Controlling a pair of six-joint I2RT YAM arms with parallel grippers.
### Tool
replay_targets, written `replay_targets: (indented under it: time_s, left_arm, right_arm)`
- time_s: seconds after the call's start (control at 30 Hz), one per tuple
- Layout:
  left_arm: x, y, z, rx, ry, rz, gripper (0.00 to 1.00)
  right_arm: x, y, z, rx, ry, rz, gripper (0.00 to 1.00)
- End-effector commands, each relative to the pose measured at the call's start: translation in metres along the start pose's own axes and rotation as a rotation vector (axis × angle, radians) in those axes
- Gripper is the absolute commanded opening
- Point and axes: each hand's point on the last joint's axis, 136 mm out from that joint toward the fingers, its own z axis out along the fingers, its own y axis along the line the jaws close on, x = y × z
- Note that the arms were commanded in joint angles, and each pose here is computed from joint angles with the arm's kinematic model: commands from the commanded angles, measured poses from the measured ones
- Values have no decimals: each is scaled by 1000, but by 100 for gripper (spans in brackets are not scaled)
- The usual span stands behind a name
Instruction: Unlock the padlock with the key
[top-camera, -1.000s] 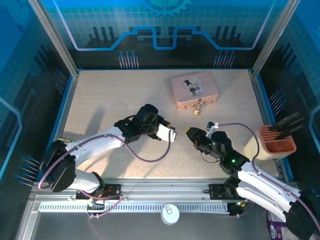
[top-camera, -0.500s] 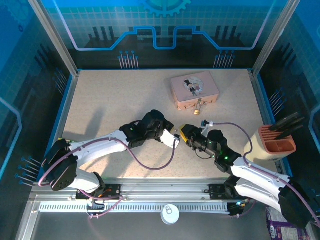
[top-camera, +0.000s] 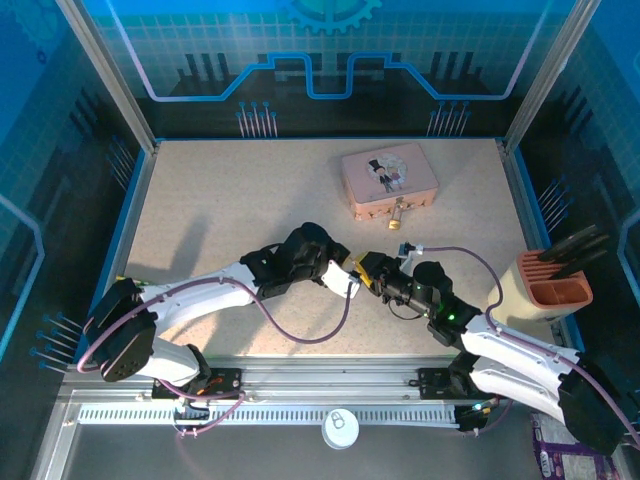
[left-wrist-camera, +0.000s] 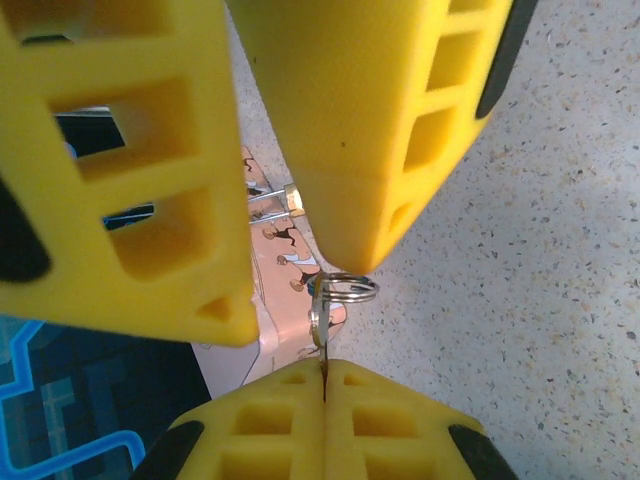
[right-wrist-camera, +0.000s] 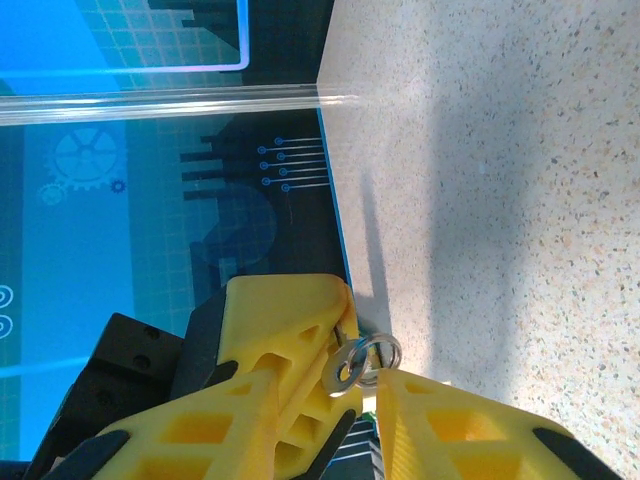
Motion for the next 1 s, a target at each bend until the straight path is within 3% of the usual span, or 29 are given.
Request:
replay_targets:
  time_s: [0.0,0.43,0.67,0.8,0.97]
  left_arm:
    - [-10,3,-6,-27,-42,-14,0]
    - [-18,2,-10,-70,-83,-54,0]
    - [-18,1,-9,-77,-86,-84,0]
    - [-19,8,-12,-130,-104,-140,15]
    - [-22,23,-37,-220,-218,-355,29]
  right_arm:
    - [2,20,2,-53,0,8,30]
    - [7,21,10,-55,25,20,22]
    - [8,21,13,-55,31,16,7]
    - [6,16,12,-44,18,10,1]
    - [-6,7,5,-16,-35,-28,0]
